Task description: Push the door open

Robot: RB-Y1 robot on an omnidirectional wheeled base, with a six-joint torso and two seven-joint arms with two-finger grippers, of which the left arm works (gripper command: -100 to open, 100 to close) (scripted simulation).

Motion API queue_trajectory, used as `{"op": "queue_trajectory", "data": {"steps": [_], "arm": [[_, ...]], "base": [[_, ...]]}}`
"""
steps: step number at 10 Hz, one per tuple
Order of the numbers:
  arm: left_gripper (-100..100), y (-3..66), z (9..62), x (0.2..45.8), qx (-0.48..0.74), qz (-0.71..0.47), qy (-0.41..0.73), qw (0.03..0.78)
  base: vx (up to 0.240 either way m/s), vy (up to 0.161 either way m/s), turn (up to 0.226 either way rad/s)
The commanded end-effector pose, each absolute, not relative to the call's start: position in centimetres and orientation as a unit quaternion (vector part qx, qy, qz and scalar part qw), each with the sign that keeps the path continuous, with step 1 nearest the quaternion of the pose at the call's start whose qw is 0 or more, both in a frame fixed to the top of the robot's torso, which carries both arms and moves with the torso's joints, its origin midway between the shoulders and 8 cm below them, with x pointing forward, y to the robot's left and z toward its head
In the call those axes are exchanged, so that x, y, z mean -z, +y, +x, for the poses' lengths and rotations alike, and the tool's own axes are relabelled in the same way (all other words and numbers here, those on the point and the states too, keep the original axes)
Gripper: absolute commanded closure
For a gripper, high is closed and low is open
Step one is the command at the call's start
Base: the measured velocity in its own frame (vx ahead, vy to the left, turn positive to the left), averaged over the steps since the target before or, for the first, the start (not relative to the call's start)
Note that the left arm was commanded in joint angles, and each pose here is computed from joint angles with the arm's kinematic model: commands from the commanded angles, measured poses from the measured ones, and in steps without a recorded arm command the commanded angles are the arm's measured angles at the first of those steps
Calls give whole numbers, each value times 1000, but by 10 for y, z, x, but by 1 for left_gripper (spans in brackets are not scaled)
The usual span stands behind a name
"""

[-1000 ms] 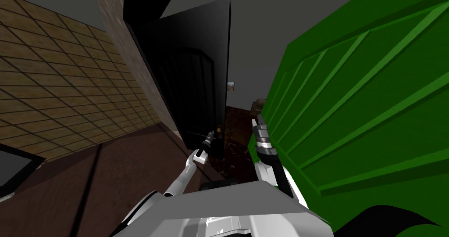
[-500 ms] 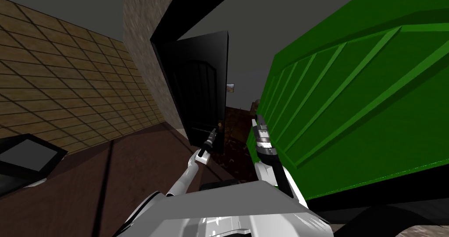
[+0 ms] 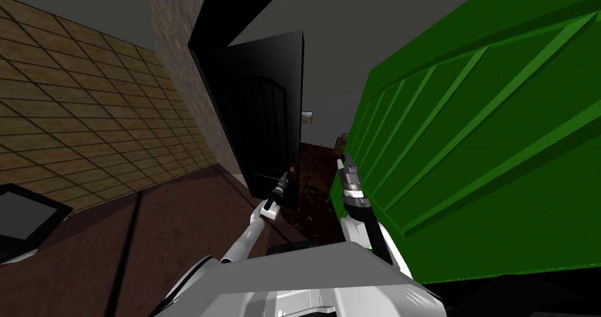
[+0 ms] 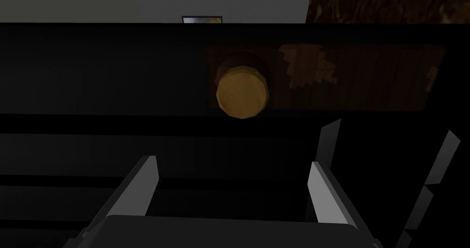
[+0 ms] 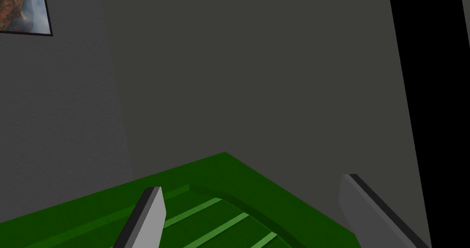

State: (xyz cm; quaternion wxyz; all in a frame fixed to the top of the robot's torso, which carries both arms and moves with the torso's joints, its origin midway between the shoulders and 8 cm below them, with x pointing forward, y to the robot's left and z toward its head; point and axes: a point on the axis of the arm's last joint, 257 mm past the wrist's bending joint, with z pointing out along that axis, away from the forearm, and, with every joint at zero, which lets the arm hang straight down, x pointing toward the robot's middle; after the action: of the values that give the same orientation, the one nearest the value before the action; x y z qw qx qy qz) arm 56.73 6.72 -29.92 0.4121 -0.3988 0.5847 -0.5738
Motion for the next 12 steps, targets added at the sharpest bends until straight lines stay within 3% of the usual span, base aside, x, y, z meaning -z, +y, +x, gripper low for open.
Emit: {"op": "queue_trajectory", "data": {"steps": [1,6,7,12], "arm": [[-100,70,568,299,573,-399,584,415],[-100,68,569,297,576,-401,579,415],[100,68,569,297,576,-401,579,415],[100,68,569,297,576,-401,579,415]], "base": [[217,-84,-25],[157,-83,-17],[-8,6,2],[-14,9,-3]]}}
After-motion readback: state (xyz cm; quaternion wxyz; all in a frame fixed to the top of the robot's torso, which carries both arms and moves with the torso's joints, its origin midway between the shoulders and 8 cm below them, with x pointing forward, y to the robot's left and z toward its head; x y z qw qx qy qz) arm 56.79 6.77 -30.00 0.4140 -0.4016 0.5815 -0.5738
